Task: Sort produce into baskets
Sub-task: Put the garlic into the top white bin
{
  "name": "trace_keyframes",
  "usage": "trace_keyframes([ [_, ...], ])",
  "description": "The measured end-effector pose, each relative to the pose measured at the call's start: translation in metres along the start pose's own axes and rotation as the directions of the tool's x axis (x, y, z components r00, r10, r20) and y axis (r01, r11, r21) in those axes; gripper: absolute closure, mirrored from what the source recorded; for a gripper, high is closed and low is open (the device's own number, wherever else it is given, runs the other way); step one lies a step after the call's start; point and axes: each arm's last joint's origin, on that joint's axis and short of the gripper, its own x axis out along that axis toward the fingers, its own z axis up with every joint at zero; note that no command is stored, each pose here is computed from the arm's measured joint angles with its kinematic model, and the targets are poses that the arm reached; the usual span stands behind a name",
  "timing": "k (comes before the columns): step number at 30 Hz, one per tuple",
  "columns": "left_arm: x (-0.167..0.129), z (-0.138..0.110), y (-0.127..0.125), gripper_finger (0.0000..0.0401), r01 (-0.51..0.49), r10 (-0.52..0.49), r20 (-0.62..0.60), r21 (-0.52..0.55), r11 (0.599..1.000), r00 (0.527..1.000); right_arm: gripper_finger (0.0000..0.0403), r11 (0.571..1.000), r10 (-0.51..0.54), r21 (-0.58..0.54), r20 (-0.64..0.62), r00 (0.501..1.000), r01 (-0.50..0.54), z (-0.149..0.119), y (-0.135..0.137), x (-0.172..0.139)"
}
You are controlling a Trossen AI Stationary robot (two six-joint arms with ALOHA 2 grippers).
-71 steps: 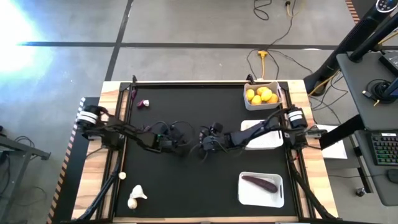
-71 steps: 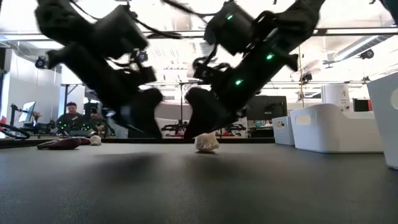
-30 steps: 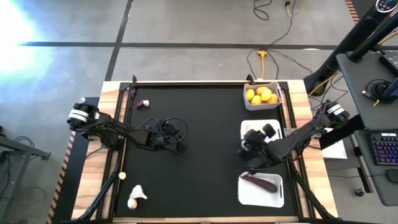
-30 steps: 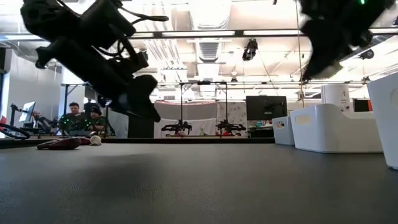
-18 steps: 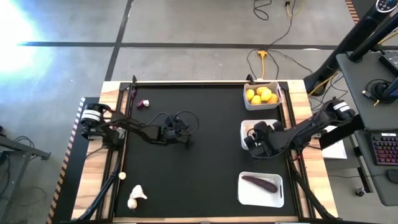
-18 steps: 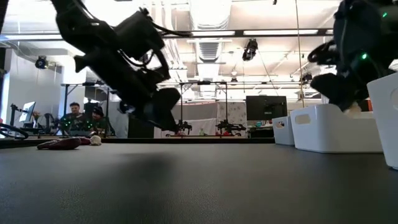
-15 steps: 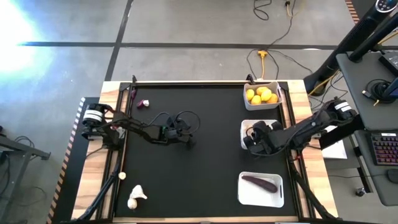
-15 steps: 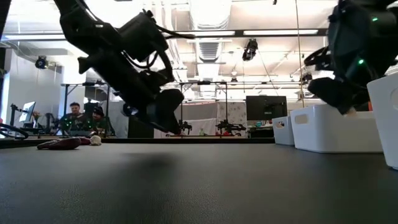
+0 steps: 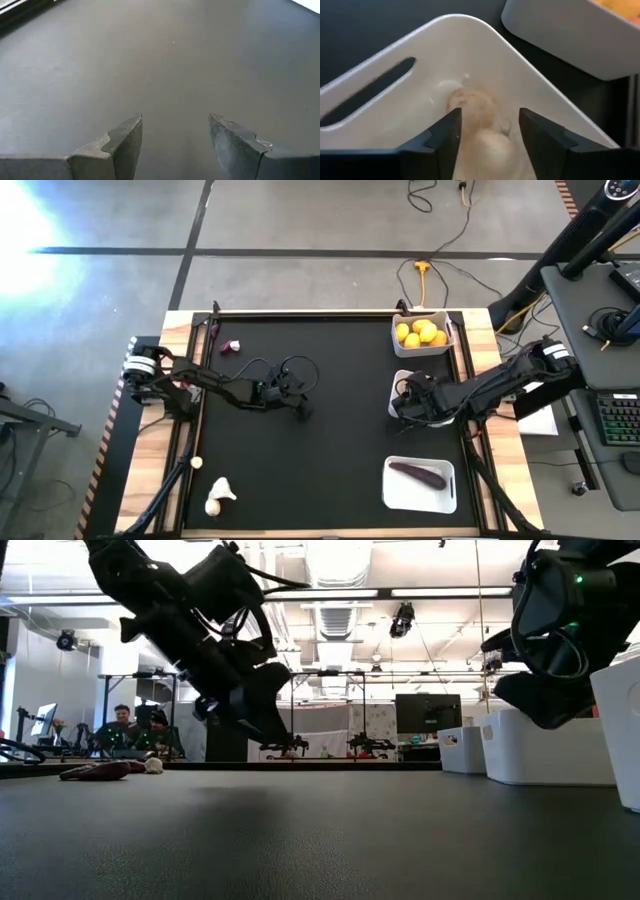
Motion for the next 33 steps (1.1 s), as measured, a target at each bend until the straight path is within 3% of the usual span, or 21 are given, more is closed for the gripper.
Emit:
trace_keyframes([
  [8, -0.028, 0.017, 0.015, 0.0191, -0.012, 0.015, -0.051, 0.064, 0.998, 0.999, 0.0146, 0.993, 0.113, 0.012, 0.067, 0.991, -0.114, 0.026, -0.002, -0.034],
  [13, -0.050, 0.046, 0.054, 0.0191, -0.148, 0.153, -0.165, 0.042, 0.988, 0.974, 0.0119, 0.985, 0.171, -0.021, 0.207, 0.963, -0.170, 0.035, 0.003, -0.058],
  [18, -0.048, 0.068, 0.109, 0.0191, -0.233, 0.182, -0.355, -0.104, 0.967, 0.917, 0.0100, 0.976, 0.220, -0.056, 0.264, 0.939, -0.213, 0.040, 0.011, -0.076],
  [21, -0.037, 0.073, 0.143, 0.0191, -0.328, 0.233, -0.445, -0.149, 0.933, 0.865, 0.0094, 0.967, 0.253, -0.081, 0.287, 0.924, -0.240, 0.043, 0.016, -0.083],
  [27, -0.009, 0.068, 0.205, 0.0191, -0.451, 0.257, -0.613, -0.185, 0.873, 0.748, 0.0095, 0.953, 0.302, -0.125, 0.303, 0.904, -0.277, 0.046, 0.027, -0.093],
  [33, 0.016, 0.055, 0.243, 0.0173, -0.532, 0.241, -0.706, -0.222, 0.817, 0.665, 0.0095, 0.947, 0.314, -0.171, 0.301, 0.900, -0.273, 0.045, 0.034, -0.098],
])
